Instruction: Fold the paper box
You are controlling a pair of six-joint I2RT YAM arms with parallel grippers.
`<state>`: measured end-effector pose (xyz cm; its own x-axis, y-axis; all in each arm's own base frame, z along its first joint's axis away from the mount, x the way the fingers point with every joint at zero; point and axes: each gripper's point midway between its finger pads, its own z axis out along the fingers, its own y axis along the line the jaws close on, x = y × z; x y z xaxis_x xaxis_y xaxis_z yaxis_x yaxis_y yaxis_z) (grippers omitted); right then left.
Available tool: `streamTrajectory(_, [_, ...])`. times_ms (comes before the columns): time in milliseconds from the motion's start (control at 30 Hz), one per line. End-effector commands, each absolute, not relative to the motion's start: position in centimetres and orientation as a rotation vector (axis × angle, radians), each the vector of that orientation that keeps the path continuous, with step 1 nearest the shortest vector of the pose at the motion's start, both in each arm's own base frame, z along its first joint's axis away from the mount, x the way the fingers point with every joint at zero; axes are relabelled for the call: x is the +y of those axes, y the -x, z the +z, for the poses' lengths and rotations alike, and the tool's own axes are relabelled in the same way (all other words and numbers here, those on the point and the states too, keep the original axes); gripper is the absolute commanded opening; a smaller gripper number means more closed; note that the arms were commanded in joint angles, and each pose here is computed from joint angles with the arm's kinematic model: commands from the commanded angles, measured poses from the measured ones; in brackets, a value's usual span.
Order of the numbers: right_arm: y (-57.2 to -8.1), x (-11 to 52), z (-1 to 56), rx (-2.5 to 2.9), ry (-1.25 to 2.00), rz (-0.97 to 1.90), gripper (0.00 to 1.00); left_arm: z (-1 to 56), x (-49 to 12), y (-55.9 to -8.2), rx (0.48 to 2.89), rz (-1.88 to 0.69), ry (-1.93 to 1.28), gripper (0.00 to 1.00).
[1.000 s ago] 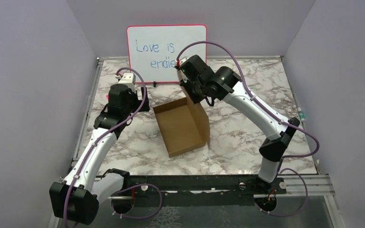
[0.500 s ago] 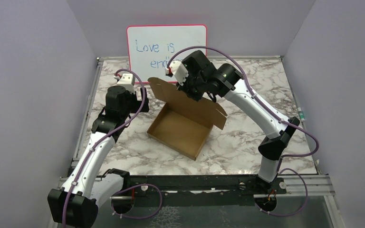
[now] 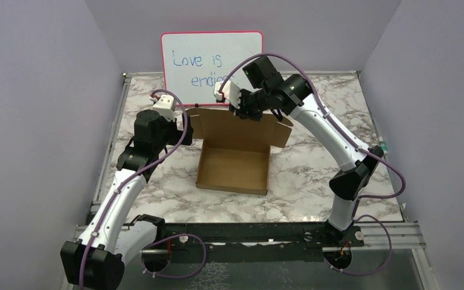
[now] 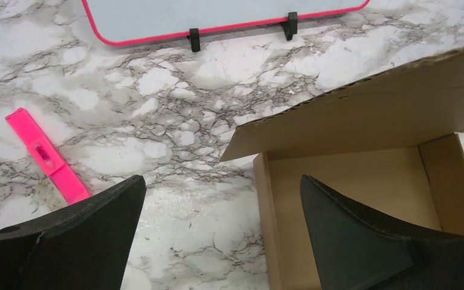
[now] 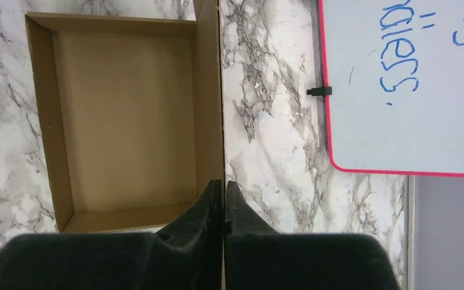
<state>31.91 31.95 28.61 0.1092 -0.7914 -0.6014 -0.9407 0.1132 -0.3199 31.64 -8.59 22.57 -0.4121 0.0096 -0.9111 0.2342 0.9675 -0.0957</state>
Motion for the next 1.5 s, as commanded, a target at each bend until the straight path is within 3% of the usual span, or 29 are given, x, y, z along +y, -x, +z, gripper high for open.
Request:
streamTrajectory(0, [-33.2,33.0,27.5,1.569,1.815,0.271,0.09,23.1,-9.8,-31.4,1.94,-0.308,-0.263,0.98])
streamTrajectory(267, [-34.0,30.6,31.6,1.552,1.637,0.116,0.43,23.6,-10.0,-31.1,1.904,-0.31,-0.318,0.98])
streamTrajectory(500, [-31.4,25.7,34.2,1.602,1.432,0.032,0.61,25.5,-10.1,-30.0,1.785,-0.235,-0.425,0.98])
streamTrajectory(967, [-29.7,17.7,29.9,1.755,1.188,-0.122,0.75,27.7,-9.5,-28.9,1.789,-0.071,-0.63,0.96])
streamTrajectory(1300, [-31.5,17.0,27.4,1.77,1.173,0.002,0.75,25.4,-10.7,-31.0,1.893,-0.068,-0.785,0.93])
streamTrajectory(1467, [-31.6,18.2,25.6,1.78,1.234,0.082,0.71,25.0,-11.6,-31.6,1.915,-0.096,-0.848,0.84])
